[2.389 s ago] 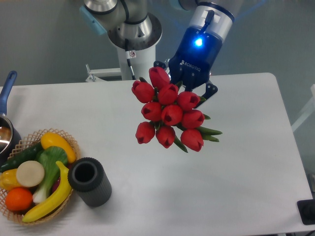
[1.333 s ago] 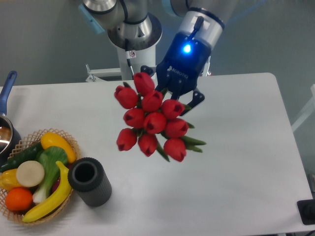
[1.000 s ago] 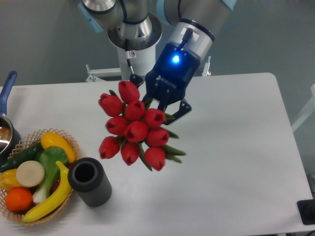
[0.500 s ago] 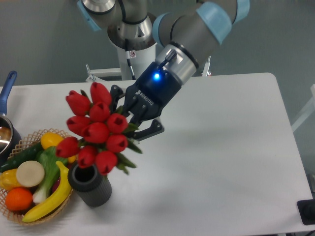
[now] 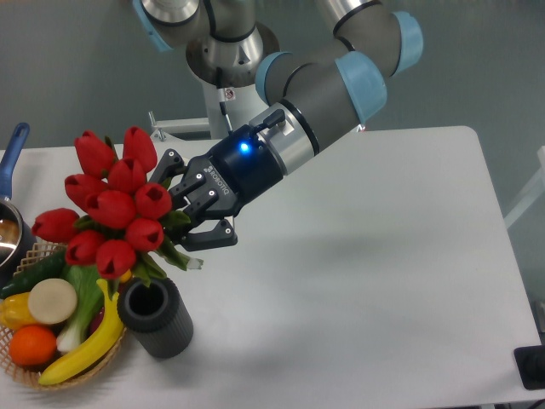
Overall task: Insert the flowers into the vase
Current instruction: 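Lower the tulip stems down into the black vase opening, then push the tulip stems deeper into the vase, adjusting the bunch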
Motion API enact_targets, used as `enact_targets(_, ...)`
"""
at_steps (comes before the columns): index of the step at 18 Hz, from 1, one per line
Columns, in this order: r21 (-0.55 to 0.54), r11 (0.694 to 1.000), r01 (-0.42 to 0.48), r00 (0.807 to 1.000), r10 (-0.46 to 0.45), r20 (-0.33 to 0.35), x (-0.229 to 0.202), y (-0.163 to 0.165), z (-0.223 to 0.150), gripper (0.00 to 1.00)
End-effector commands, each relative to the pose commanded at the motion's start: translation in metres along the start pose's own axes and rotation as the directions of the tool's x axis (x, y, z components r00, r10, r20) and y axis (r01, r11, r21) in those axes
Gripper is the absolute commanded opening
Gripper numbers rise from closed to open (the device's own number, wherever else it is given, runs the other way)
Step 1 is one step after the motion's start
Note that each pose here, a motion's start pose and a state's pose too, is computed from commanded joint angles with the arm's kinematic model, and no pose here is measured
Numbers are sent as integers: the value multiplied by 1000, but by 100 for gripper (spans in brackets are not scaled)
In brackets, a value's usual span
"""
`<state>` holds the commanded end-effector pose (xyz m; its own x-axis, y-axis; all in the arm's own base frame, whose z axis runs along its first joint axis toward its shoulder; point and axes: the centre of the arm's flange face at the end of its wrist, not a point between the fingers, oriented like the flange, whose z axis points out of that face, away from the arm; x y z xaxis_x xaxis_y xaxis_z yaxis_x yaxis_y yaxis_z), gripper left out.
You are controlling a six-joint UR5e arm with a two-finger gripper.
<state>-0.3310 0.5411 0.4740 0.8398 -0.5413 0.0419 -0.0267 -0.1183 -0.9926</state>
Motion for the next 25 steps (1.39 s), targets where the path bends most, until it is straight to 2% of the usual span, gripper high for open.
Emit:
enact_targets(3,69,998,10,999,-7,-52,-1,5,3,25)
enact_targets(10,90,996,-4,995,14,-102,-16,32,30,24)
enact_targets(25,100,995,7,991,6,-135,-26,47,49,24)
